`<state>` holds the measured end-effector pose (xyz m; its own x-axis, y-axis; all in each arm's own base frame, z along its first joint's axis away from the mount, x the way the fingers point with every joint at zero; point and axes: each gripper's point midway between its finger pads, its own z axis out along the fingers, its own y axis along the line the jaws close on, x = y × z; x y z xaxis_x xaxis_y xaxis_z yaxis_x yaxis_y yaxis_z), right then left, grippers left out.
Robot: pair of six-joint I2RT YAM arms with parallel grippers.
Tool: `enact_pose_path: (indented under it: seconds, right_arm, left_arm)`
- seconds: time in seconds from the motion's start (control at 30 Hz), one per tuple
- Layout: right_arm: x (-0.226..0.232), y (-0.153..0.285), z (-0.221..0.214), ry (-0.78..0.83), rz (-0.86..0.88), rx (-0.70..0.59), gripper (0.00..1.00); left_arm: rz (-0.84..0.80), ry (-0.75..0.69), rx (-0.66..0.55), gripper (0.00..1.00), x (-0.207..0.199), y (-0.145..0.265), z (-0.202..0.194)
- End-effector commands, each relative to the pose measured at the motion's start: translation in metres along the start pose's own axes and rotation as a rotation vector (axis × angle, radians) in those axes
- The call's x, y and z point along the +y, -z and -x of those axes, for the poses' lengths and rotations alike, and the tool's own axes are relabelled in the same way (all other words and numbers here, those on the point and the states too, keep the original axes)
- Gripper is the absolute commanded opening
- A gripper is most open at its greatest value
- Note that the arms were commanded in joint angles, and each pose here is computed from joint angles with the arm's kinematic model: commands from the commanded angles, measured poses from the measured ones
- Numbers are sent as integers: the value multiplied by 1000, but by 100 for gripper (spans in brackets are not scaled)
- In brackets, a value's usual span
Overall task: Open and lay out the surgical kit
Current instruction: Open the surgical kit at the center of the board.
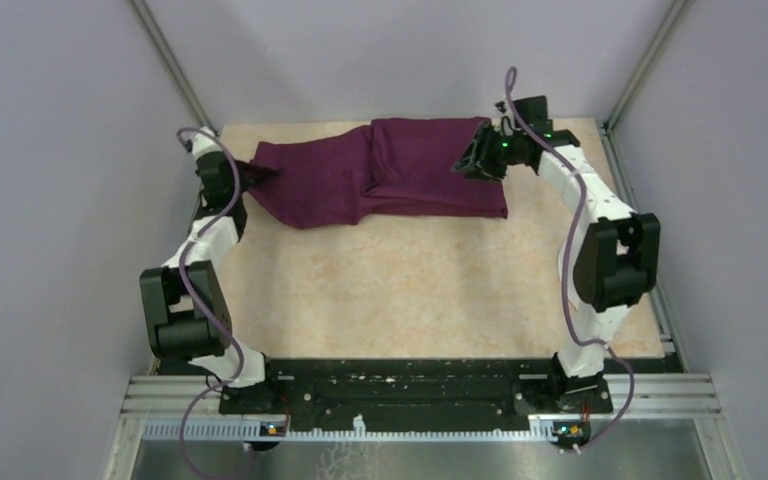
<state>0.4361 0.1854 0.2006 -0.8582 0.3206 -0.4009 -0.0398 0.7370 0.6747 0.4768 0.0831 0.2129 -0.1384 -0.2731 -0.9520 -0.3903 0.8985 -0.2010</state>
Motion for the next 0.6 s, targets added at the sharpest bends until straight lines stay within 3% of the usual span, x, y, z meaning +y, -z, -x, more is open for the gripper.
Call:
enact_pose_path:
  seconds: [0.0,0.17,0.27,0.37,0.43,0.5,0.53,0.57]
  right_arm:
    - [31,-33,-12,232,27,66,45]
    - [46,-75,-36,447,-15,122,48]
    - [52,-95,-43,613,-86,111,53]
    - [62,-110,-44,740,-144,72,56]
    - [70,-119,-46,832,-167,48,58]
    - [79,-129,-50,931,-177,29,60]
    - [85,-134,-53,965,-165,25,61]
    - [89,-139,-56,992,-153,25,62]
  left_arm:
    - [-130,98,18,0,27,-20,-11]
    - [-171,152,82,0,77,-37,-35]
    - [-104,267,141,0,107,-52,-49]
    - [-105,393,199,0,109,-65,-51]
    - [-47,460,262,5,114,-70,-58]
    - [151,505,333,2,139,-67,-71]
    - [241,519,368,7,151,-61,-80]
    - [321,544,388,25,160,-54,-85]
